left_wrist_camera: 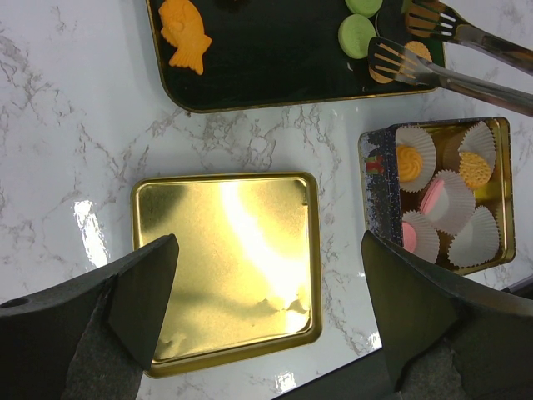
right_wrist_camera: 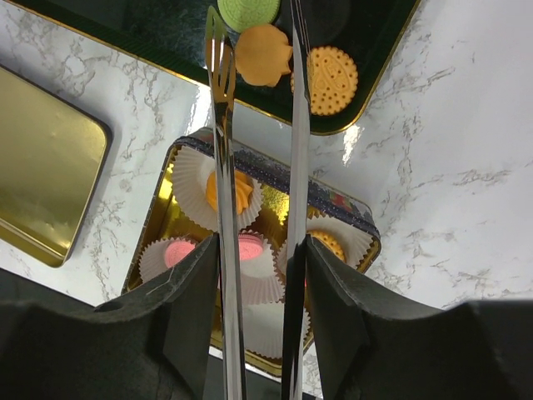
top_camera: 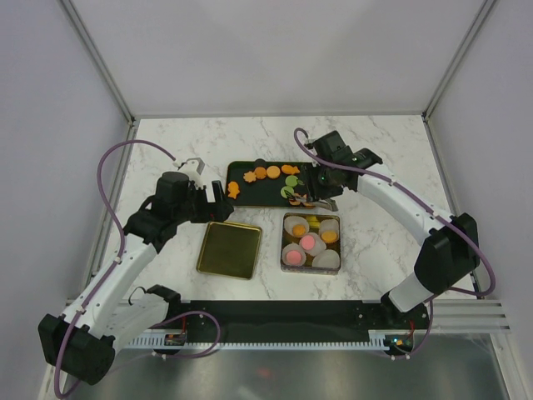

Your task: Pack the cookies

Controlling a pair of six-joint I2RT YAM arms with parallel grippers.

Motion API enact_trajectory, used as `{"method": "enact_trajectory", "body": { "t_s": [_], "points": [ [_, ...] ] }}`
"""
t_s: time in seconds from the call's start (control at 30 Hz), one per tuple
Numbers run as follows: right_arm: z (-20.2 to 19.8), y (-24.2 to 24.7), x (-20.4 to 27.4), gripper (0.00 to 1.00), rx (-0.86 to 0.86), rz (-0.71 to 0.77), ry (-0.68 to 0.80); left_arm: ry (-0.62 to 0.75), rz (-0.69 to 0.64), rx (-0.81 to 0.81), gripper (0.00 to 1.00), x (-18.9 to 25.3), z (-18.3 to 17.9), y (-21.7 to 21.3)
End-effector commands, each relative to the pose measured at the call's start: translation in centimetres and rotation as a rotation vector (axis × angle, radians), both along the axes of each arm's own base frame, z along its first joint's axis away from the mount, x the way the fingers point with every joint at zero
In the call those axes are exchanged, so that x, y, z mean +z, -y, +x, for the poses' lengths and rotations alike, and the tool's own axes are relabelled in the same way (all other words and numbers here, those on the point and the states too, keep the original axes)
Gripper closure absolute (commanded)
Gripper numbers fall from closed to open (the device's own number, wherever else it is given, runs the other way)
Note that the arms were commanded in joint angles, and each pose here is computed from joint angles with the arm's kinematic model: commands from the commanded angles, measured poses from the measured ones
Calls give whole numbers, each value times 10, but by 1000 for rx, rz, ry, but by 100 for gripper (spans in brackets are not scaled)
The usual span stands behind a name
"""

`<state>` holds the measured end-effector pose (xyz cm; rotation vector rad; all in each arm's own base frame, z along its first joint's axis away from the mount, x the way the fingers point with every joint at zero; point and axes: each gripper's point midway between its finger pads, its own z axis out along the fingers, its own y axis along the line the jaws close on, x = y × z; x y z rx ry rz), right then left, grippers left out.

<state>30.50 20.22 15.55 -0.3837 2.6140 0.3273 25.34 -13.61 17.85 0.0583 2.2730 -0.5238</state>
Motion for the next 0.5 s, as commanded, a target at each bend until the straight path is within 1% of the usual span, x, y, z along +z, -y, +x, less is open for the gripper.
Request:
{"method": "enact_trajectory", "body": {
  "t_s": [0.0,0.47],
  "points": [
    [1,-3,10,48,5,38,38,20,4,-9,0,5,3,-1],
    [-2,-4,3,48,6,47,25,18,4,-7,0,5,3,-1]
  ]
}}
